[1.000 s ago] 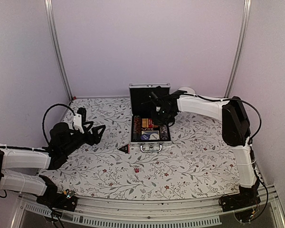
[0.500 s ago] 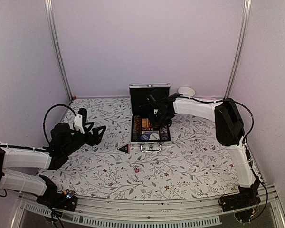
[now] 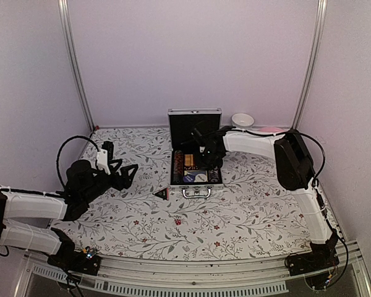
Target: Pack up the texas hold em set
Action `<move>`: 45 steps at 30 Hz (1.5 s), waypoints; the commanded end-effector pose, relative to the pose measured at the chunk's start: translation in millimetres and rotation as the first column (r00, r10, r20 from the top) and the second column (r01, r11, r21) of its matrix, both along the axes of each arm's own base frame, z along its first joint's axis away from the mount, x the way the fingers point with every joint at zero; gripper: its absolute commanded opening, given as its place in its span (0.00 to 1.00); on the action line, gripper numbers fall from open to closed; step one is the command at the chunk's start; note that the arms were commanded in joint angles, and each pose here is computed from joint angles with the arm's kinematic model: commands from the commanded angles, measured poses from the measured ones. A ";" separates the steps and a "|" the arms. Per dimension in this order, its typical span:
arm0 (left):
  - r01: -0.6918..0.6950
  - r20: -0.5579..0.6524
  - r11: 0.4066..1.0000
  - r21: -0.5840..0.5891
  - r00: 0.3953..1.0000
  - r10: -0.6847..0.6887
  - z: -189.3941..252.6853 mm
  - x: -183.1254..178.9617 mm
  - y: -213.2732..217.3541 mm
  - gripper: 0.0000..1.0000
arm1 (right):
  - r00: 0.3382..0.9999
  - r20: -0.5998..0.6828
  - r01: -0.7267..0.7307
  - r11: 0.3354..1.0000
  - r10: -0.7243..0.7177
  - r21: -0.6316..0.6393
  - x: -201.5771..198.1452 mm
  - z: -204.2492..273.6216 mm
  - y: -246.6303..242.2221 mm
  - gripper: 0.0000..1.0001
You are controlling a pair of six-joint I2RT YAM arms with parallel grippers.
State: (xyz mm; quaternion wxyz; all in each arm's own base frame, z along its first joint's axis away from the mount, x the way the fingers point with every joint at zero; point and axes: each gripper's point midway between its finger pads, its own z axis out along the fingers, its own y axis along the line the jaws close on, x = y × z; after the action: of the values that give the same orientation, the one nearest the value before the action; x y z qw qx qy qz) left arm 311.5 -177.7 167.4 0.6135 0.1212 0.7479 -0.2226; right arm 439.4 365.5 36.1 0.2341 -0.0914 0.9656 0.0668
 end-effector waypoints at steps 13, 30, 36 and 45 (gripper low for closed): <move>-0.013 0.002 1.000 0.012 1.000 0.013 -1.7 3.6 3.7 0.81 | 0.999 0.042 0.023 1.000 -0.024 0.022 10.4 15.1 0.8 0.26; -0.014 0.006 1.000 0.010 1.000 0.014 -0.2 3.1 4.2 0.81 | 0.991 0.114 0.055 0.997 -0.062 0.061 14.6 63.2 -5.9 0.23; -0.017 0.008 1.000 0.009 1.000 0.017 0.6 2.9 4.9 0.81 | 0.992 0.121 0.033 0.994 -0.045 0.101 7.4 83.4 -5.0 0.22; -0.020 0.011 1.000 0.008 1.000 0.020 0.9 2.1 5.7 0.81 | 0.993 0.031 -0.119 0.989 0.117 0.092 -86.8 77.0 27.2 0.28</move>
State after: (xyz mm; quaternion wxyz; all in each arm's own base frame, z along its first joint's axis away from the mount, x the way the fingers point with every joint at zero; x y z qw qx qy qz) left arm 312.0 -177.6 165.0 0.6112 0.1208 0.7503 -0.2211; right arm 406.9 365.5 110.5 0.2709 -0.0932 0.9524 0.1043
